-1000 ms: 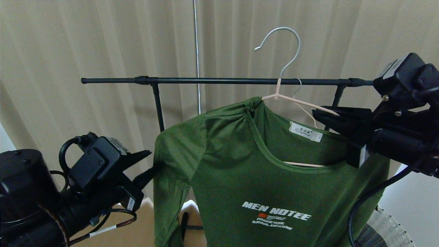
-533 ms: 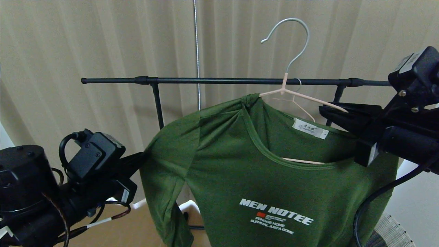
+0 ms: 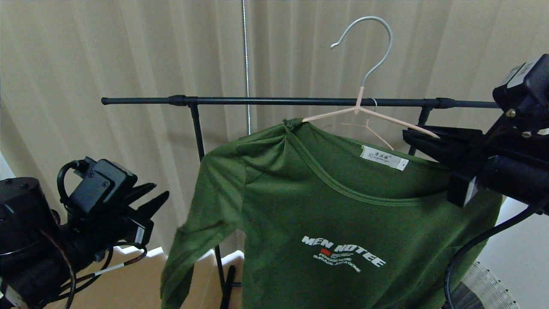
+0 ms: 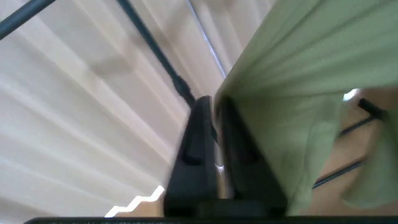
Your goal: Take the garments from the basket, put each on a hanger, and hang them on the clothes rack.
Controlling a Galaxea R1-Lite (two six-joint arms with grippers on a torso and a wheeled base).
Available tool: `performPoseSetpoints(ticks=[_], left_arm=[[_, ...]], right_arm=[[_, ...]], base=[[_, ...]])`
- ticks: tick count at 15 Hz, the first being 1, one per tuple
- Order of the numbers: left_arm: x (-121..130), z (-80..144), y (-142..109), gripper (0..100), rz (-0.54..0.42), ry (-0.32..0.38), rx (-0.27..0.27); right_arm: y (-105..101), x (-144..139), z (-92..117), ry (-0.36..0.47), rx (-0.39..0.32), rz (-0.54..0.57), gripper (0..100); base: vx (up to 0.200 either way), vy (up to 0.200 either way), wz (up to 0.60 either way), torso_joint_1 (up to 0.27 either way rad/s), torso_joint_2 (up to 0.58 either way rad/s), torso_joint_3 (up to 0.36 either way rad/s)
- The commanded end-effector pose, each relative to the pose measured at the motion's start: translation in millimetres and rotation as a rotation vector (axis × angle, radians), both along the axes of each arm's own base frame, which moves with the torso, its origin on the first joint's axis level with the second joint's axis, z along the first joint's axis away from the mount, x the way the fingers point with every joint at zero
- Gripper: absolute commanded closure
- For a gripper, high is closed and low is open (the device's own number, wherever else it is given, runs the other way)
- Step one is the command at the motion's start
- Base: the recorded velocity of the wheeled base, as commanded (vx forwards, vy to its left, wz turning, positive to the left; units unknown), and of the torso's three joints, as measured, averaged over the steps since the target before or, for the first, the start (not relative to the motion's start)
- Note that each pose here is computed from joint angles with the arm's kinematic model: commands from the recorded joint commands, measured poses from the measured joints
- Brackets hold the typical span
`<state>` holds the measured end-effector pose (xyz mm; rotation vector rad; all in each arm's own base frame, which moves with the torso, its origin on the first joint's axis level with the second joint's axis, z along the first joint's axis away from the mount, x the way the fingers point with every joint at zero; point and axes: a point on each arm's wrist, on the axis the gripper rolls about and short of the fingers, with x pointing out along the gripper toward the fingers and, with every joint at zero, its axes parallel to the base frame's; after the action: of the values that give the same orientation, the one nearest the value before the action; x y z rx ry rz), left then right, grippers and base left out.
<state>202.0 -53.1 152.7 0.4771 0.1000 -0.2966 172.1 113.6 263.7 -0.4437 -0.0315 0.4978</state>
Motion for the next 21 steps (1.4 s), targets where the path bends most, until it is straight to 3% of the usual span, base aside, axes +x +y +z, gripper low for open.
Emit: performPoseSetpoints(ticks=[1, 4, 5, 6, 10, 21], left_arm=[[0, 1, 0, 0, -0.002, -0.007, -0.006], [-18, 25, 8, 0, -0.096, -0.125, -0.072], [-18, 27, 9, 0, -0.098, -0.131, -0.075], [-21, 37, 17, 0, -0.062, -0.17, -0.109], [-30, 36, 21, 0, -0.074, -0.115, -0.28], [-47, 40, 23, 0, -0.111, -0.156, -0.292]], right_arm=[[0, 1, -2, 0.006, -0.003, -0.005, 100], [-13, 8, -10, 0.04, -0.031, -0.082, 100], [-14, 8, -11, 0.044, -0.033, -0.09, 100], [-27, 9, -18, 0.124, -0.091, -0.198, 100], [-38, 13, -23, 0.173, -0.122, -0.29, 100], [-41, 15, -26, 0.181, -0.109, -0.346, 100]], base=[[0.0, 0.0, 0.0, 0.0, 0.0, 0.0], [0.0, 0.0, 0.0, 0.0, 0.0, 0.0], [0.0, 0.0, 0.0, 0.0, 0.0, 0.0], [0.0, 0.0, 0.0, 0.0, 0.0, 0.0], [0.0, 0.0, 0.0, 0.0, 0.0, 0.0], [0.0, 0.0, 0.0, 0.0, 0.0, 0.0]])
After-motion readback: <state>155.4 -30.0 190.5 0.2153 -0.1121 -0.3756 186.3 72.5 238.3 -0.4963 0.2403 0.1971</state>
